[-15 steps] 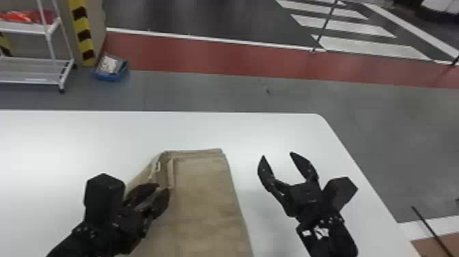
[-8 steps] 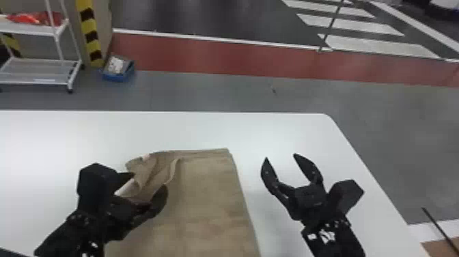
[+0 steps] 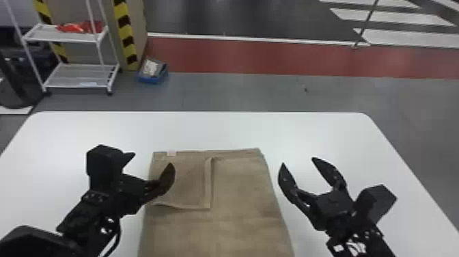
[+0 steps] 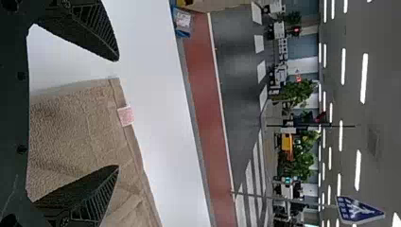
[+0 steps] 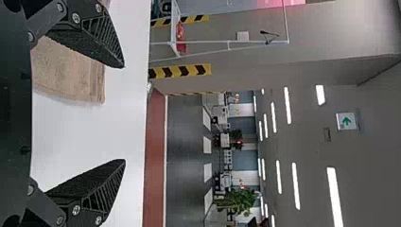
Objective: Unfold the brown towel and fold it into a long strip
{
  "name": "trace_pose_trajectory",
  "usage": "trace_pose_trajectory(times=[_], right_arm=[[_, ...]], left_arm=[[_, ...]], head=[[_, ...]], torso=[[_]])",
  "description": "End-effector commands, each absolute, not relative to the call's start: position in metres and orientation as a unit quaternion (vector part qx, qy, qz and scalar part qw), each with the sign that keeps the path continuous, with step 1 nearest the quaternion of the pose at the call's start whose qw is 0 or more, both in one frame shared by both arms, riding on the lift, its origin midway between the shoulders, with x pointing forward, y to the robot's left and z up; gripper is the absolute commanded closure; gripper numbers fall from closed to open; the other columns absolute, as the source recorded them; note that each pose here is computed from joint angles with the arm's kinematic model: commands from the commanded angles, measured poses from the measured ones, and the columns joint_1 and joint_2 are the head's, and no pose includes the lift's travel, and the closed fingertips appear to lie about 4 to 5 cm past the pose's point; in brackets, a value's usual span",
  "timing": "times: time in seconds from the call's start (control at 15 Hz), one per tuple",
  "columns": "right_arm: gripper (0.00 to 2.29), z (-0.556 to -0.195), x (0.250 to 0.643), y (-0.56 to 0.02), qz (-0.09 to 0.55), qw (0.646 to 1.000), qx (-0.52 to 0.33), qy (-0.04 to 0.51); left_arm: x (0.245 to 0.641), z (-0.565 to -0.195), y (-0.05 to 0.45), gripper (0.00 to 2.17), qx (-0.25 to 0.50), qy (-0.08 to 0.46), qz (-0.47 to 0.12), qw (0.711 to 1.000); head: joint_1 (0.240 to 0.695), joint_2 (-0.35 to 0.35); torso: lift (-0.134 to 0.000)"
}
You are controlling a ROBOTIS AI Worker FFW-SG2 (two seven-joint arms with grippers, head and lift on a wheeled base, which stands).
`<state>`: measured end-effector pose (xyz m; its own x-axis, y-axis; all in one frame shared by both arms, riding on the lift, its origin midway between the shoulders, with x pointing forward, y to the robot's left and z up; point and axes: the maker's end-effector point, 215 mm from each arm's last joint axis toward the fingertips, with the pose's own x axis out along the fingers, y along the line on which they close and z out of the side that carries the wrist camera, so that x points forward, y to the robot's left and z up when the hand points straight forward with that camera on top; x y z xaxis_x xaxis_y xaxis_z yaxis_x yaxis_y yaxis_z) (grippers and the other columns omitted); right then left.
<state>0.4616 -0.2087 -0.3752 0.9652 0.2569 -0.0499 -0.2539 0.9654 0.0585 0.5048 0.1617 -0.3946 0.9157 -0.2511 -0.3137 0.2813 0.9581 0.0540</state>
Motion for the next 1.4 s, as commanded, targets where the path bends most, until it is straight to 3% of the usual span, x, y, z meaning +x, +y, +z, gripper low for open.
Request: trace_pose_trajectory(times=[0.0, 0.2, 0.4, 0.6, 0.93, 1.0, 1.33], right_arm=[[0.21, -0.384, 0.456, -0.181, 0.155, 0.986, 0.037, 0.049], [0.29, -0.406, 0.442, -0.134, 0.21, 0.972, 0.053, 0.091], [0.52, -0.422, 0.421, -0.087, 0.281, 0.951, 0.06, 0.116], [0.53, -0.432, 0.394, -0.06, 0.33, 0.933, 0.069, 0.13], [0.53, -0.438, 0.38, -0.05, 0.333, 0.934, 0.024, 0.124], [0.64, -0.44, 0.38, -0.05, 0.332, 0.935, 0.023, 0.126], [0.65, -0.454, 0.392, -0.041, 0.331, 0.934, 0.011, 0.133]], left_arm=[[0.511, -0.386, 0.176, 0.07, 0.043, 0.144, -0.124, 0.981], [0.515, -0.387, 0.192, 0.07, 0.03, 0.147, -0.112, 0.982], [0.516, -0.387, 0.193, 0.08, 0.026, 0.14, -0.111, 0.984], [0.514, -0.386, 0.187, 0.09, 0.023, 0.129, -0.117, 0.984], [0.51, -0.389, 0.174, 0.15, 0.022, 0.129, -0.13, 0.983], [0.51, -0.389, 0.172, 0.15, 0.022, 0.13, -0.132, 0.982], [0.51, -0.393, 0.172, 0.15, 0.028, 0.131, -0.137, 0.981]], head=[[0.695, -0.066], [0.695, 0.004], [0.695, 0.087], [0.695, 0.129], [0.695, 0.156], [0.695, 0.155], [0.695, 0.15]], torso=[[-0.125], [-0.125], [-0.125], [-0.125], [-0.125], [-0.125], [-0.125]])
